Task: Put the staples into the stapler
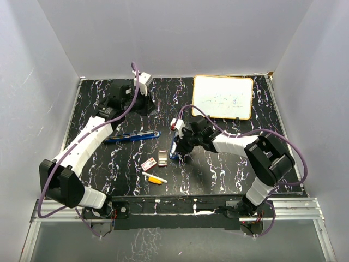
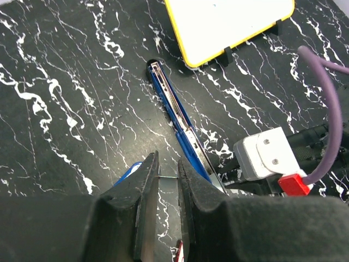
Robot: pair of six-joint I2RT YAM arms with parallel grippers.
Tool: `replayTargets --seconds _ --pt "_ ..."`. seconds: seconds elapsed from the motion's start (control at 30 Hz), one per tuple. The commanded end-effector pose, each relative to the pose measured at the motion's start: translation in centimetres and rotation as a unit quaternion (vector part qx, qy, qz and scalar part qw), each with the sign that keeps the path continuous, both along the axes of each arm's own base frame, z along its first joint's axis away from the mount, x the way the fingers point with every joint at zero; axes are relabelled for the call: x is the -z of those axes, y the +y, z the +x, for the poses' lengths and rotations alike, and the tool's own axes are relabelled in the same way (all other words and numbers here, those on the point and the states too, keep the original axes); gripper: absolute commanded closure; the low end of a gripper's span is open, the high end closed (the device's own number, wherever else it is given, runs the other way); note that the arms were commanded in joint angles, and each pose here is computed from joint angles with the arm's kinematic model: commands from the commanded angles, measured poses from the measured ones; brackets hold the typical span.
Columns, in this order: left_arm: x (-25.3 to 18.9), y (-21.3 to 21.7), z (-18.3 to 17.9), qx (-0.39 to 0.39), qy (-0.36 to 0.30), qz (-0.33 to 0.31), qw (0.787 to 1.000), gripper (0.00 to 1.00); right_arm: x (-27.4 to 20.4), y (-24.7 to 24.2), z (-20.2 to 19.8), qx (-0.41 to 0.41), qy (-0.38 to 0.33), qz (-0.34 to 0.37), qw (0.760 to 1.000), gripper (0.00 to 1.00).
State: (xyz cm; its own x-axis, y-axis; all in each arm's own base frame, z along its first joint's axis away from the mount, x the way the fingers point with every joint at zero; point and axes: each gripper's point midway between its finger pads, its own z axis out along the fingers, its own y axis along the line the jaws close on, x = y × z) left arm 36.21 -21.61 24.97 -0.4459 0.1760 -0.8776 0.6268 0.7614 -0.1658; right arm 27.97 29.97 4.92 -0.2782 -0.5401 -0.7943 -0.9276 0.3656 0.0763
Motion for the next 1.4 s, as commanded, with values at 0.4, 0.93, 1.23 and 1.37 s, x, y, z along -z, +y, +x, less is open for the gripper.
replayTargets --seconds 0.4,0.93,1.23,1.37 --pt "7.0 -5.5 -3.3 -0.001 0.057 0.062 0.996 1.0 -9.6 -10.3 6.0 0.158 -0.121 0.036 0.979 0.7" --pt "13.0 -8.2 -4.0 -0.059 0.105 0.11 0.987 1.0 -13.8 -21.1 6.9 0.297 -0.181 0.048 0.936 0.68" --pt "13.4 -8.6 -3.8 -0.109 0.128 0.116 0.979 1.0 -12.2 -21.3 7.3 0.299 -0.155 0.044 0.94 0.67" --pt "13.8 -8.5 -4.0 -0.13 0.148 0.112 0.974 1.0 -11.9 -21.6 7.4 0.304 -0.152 0.041 0.94 0.67"
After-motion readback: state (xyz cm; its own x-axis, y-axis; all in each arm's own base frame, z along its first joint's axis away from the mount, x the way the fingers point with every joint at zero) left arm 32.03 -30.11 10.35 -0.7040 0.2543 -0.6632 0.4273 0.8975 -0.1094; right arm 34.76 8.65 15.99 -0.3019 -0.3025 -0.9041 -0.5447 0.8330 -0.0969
